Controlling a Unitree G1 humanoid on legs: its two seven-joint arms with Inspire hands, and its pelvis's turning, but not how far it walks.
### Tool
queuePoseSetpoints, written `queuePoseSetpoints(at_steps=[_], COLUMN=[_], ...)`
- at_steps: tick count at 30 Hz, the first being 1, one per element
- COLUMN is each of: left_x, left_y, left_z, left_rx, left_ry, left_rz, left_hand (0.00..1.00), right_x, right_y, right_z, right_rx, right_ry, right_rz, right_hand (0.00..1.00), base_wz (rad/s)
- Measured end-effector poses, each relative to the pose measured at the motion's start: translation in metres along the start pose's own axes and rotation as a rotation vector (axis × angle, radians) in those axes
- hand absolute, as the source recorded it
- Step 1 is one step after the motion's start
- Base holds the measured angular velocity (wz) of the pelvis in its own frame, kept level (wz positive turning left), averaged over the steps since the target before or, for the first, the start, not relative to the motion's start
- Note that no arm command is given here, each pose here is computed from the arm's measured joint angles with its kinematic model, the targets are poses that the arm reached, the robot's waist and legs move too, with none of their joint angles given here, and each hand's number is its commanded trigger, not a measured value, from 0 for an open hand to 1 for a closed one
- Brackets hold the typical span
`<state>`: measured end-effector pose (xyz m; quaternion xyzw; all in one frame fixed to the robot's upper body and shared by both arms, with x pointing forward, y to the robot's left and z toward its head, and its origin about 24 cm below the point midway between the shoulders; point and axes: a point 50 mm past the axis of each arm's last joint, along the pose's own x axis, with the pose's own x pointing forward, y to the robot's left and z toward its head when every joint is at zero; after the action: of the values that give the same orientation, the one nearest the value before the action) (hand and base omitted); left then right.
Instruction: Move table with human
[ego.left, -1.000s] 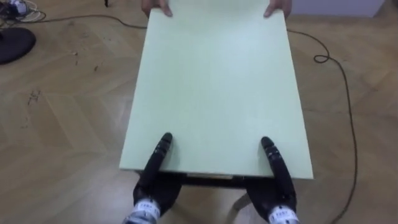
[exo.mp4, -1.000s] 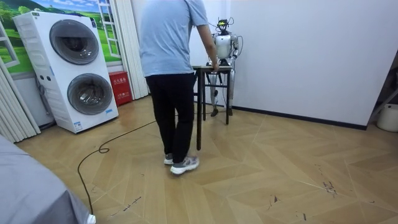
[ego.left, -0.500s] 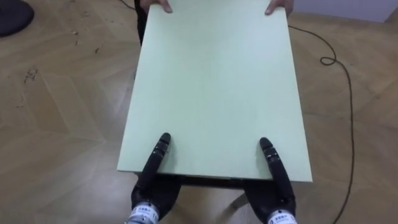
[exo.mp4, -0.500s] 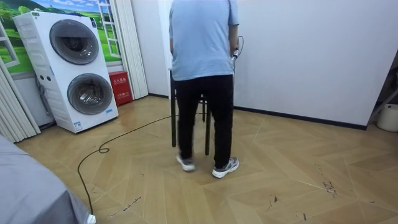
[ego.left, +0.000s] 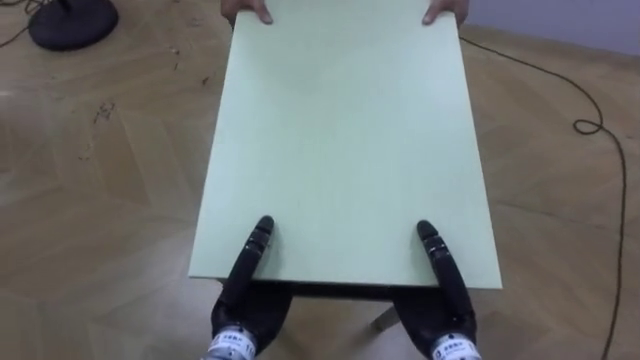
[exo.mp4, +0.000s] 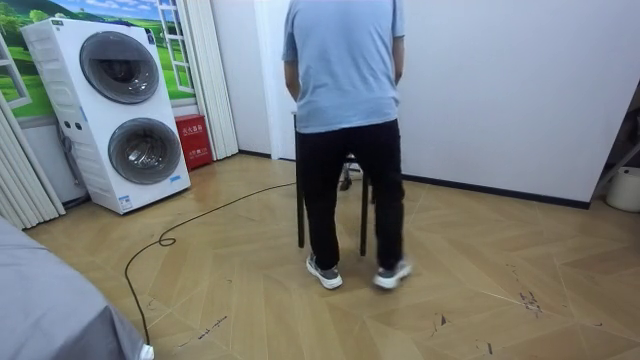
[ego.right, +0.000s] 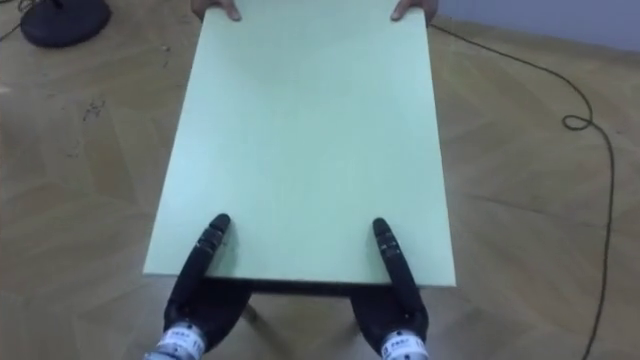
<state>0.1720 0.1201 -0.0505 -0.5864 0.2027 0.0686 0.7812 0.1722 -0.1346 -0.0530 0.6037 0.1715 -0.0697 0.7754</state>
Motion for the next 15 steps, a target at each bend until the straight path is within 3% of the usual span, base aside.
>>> queuePoseSetpoints(at_steps=[5,11,15], left_x=[0.0014,0.0002,-0.0005], left_y=[-0.0036,-0.0014,-0.0007], left_z=[-0.0058,-0.0051,-0.0063], left_rx=[-0.014,-0.018,-0.020], left_ry=[0.010,0.005,0.007], left_rz=[-0.008,0.003,0.006], left_hand=[1.00,1.00,1.00], right_x=[0.0010,0.0019,-0.0004], right_y=[0.0023,0.0024,-0.0005], right_z=[0.0055,0.0040,0.0048], right_rx=[-0.007,-0.017,-0.015], right_ry=[-0.010,0.002,-0.003], right_rz=[0.011,0.002,-0.008], right_hand=[1.00,1.00,1.00], base_wz=[0.40,0.12,0.64])
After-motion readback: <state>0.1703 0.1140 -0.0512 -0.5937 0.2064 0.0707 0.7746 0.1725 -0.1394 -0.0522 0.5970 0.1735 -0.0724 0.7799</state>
